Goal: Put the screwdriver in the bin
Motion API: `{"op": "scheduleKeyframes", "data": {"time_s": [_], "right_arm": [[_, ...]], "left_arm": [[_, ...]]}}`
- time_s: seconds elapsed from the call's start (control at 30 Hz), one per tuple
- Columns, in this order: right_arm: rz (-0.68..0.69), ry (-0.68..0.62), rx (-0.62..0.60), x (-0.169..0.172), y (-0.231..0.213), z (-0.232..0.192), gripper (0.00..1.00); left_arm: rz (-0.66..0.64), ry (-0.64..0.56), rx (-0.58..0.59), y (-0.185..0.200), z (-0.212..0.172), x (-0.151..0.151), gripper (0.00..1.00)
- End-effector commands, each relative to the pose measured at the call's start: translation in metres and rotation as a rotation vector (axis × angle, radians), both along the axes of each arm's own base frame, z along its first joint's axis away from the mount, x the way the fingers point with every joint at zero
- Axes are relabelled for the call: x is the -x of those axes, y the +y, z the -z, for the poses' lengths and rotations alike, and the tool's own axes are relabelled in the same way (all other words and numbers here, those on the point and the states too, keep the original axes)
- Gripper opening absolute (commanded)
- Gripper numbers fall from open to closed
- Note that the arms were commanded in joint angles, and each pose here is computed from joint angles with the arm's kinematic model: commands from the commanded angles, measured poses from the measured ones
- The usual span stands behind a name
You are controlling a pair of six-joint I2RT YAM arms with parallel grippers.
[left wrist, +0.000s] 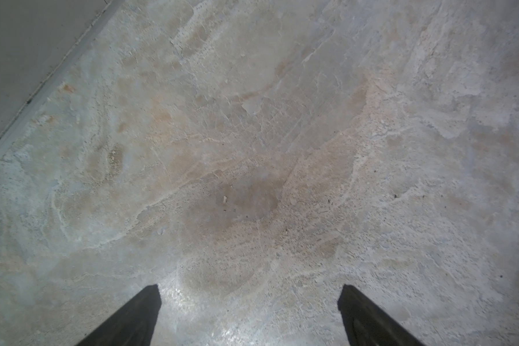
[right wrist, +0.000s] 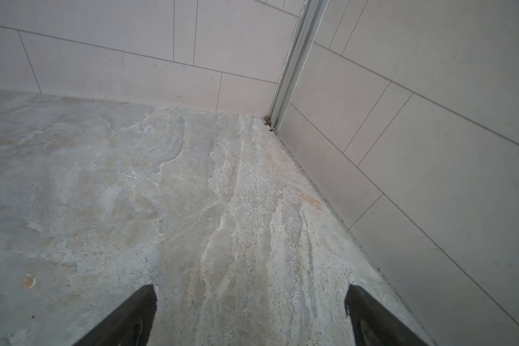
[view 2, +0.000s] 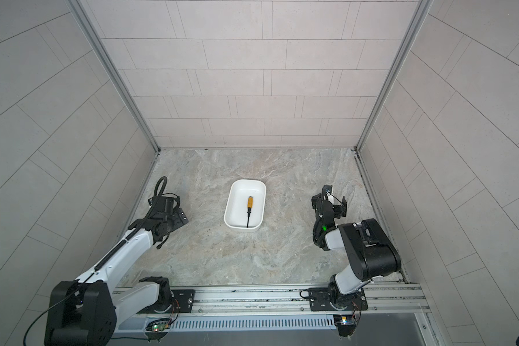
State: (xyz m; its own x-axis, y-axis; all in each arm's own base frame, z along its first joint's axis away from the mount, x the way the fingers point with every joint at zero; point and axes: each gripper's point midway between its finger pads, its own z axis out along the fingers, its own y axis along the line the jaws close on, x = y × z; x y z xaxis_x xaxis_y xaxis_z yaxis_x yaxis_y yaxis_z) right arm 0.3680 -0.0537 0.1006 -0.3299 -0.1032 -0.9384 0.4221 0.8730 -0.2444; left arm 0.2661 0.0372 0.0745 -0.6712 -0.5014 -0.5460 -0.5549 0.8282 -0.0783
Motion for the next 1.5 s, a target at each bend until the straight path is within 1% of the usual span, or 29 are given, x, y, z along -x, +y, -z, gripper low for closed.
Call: {"op": "scheduleKeyframes", "data": {"time_s": [0.0, 0.07, 0.13, 0.23, 0.27, 0.3, 0.43, 0.5, 0.6, 0.67, 0.7, 0.73, 0.83, 0.93, 1.0, 1.07, 1.17, 1.2, 1.23, 1.27, 1.33, 1.37, 1.43, 1.47], "right_arm": [[-0.026, 0.004, -0.053, -0.006, 0.005, 0.001, 0.99], [-0.042, 0.006, -0.037, -0.011, 0.007, 0.001, 0.99], [-0.078, -0.032, -0.009, -0.008, 0.015, -0.001, 0.99], [-0.080, -0.030, -0.002, -0.008, 0.016, -0.002, 0.99], [-0.078, -0.029, -0.003, -0.008, 0.016, -0.001, 0.99], [-0.078, -0.030, -0.003, -0.008, 0.016, -0.002, 0.99], [-0.079, -0.029, -0.002, -0.008, 0.016, -0.002, 0.99], [-0.079, -0.028, -0.002, -0.008, 0.016, -0.001, 0.99], [-0.078, -0.029, -0.001, -0.008, 0.016, -0.001, 0.99], [-0.078, -0.028, -0.001, -0.008, 0.016, -0.001, 0.99], [-0.079, -0.028, -0.001, -0.008, 0.016, -0.001, 0.99], [-0.078, -0.029, -0.002, -0.008, 0.016, -0.001, 0.99], [-0.078, -0.029, -0.001, -0.008, 0.016, -0.002, 0.99], [-0.079, -0.027, -0.001, -0.008, 0.016, -0.001, 0.99], [-0.079, -0.030, -0.001, -0.008, 0.016, -0.002, 0.99], [-0.077, -0.029, -0.003, -0.008, 0.016, -0.001, 0.99], [-0.079, -0.026, -0.005, -0.008, 0.016, -0.001, 0.99], [-0.080, -0.028, -0.005, -0.008, 0.016, -0.001, 0.99], [-0.080, -0.028, -0.006, -0.009, 0.017, -0.001, 0.99], [-0.080, -0.027, -0.007, -0.008, 0.016, -0.001, 0.99], [-0.080, -0.027, -0.008, -0.008, 0.016, -0.001, 0.99], [-0.081, -0.029, -0.009, -0.009, 0.017, -0.002, 0.99], [-0.081, -0.026, -0.010, -0.009, 0.017, -0.001, 0.99], [-0.081, -0.024, -0.008, -0.009, 0.016, 0.000, 0.99]], "left_arm": [[0.011, -0.016, 0.009, 0.000, -0.012, -0.006, 1.00], [0.007, -0.036, 0.010, 0.000, -0.009, -0.008, 1.00], [0.010, -0.052, 0.016, -0.001, -0.008, -0.010, 1.00], [0.031, -0.033, 0.015, -0.003, -0.020, -0.009, 1.00], [0.035, -0.050, 0.017, -0.003, -0.023, -0.010, 1.00], [0.030, -0.080, 0.020, -0.003, -0.027, -0.014, 1.00], [-0.086, -0.229, 0.059, 0.003, -0.043, -0.031, 1.00], [-0.099, -0.290, 0.050, 0.006, -0.058, -0.042, 1.00], [-0.084, -0.367, -0.050, 0.017, -0.079, -0.057, 1.00], [0.041, -0.404, -0.135, 0.014, -0.083, -0.070, 1.00], [0.142, -0.428, -0.192, 0.008, -0.084, -0.077, 1.00], [0.189, -0.457, -0.234, 0.006, -0.084, -0.082, 1.00], [0.142, -0.567, -0.313, 0.017, -0.080, -0.086, 1.00], [0.166, -0.645, -0.374, 0.018, -0.071, -0.087, 1.00], [0.217, -0.638, -0.401, 0.014, -0.060, -0.094, 1.00], [0.212, -0.620, -0.408, 0.016, -0.048, -0.100, 1.00], [0.326, -0.595, -0.379, -0.001, -0.031, -0.113, 1.00], [0.327, -0.567, -0.371, -0.001, -0.018, -0.115, 1.00], [0.283, -0.597, -0.400, 0.006, -0.020, -0.122, 1.00], [0.277, -0.581, -0.403, 0.008, -0.016, -0.124, 1.00], [0.262, -0.478, -0.381, 0.011, -0.012, -0.121, 1.00], [0.264, -0.472, -0.385, 0.011, -0.012, -0.121, 1.00], [0.258, -0.551, -0.404, 0.011, -0.016, -0.122, 1.00], [0.257, -0.571, -0.410, 0.011, -0.016, -0.122, 1.00]]}}
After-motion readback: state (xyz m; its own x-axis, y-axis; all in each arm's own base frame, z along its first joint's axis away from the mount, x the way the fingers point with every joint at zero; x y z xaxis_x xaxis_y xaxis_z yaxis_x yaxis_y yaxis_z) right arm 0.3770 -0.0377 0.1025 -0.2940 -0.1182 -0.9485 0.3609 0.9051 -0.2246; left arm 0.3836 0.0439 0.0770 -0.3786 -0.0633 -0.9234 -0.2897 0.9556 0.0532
